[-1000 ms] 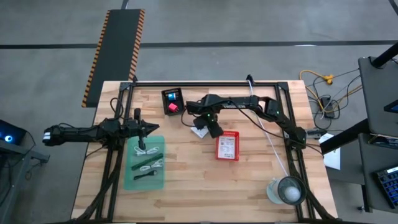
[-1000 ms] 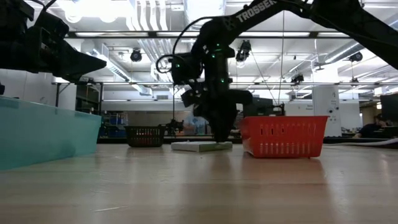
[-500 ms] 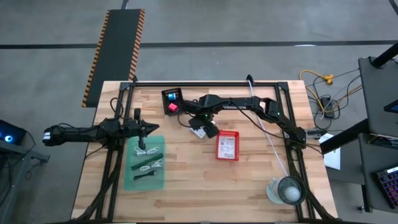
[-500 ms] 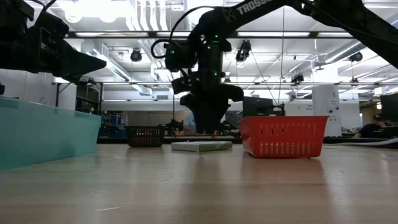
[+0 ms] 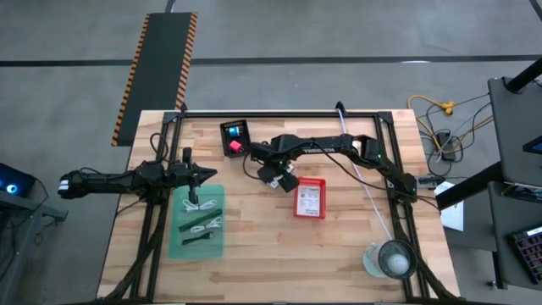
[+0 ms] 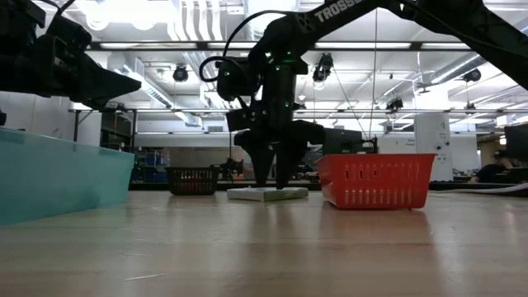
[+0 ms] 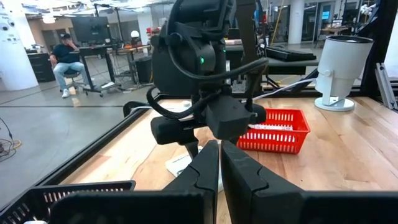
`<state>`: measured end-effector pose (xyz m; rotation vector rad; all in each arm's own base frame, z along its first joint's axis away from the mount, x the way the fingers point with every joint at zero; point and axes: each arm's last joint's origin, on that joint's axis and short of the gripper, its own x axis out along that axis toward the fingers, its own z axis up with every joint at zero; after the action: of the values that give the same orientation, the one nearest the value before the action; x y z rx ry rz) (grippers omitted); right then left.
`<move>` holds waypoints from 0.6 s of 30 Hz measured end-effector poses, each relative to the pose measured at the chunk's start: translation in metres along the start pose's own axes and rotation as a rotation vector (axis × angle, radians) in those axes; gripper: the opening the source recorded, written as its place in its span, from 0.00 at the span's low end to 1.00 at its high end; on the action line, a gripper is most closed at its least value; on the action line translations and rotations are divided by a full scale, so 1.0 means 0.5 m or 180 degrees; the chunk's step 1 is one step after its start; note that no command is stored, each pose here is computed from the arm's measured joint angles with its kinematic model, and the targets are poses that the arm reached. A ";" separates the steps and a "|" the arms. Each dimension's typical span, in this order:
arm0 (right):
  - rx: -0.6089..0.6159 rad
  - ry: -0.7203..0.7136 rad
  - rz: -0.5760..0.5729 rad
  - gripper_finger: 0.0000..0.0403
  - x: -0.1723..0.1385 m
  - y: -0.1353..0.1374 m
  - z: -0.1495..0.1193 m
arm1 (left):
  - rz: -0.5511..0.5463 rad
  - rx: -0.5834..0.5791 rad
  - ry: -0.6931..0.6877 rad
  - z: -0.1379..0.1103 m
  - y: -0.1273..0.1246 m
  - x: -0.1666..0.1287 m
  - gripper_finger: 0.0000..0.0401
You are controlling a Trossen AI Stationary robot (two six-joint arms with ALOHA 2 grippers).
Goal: Pick and place items into bin
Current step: Put the white USB box into the orange bin
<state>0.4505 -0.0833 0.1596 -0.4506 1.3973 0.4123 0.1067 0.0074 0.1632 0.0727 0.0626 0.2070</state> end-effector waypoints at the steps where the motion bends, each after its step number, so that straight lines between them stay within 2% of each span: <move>1: -0.0004 0.0015 0.0010 0.65 0.000 0.001 -0.001 | -0.0001 0.0001 0.0001 0.000 0.000 0.000 0.00; 10: -0.0127 0.0070 -0.0004 0.69 0.008 0.002 -0.005 | -0.0001 0.0000 0.0001 0.000 0.000 0.000 0.00; 18: -0.0415 0.0106 -0.0038 0.71 0.044 0.012 -0.018 | 0.0000 0.0000 0.0001 0.000 0.000 0.000 0.00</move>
<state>0.4425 -0.0828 0.1364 -0.5740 1.4043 0.4900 0.1067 0.0074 0.1631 0.0727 0.0629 0.2070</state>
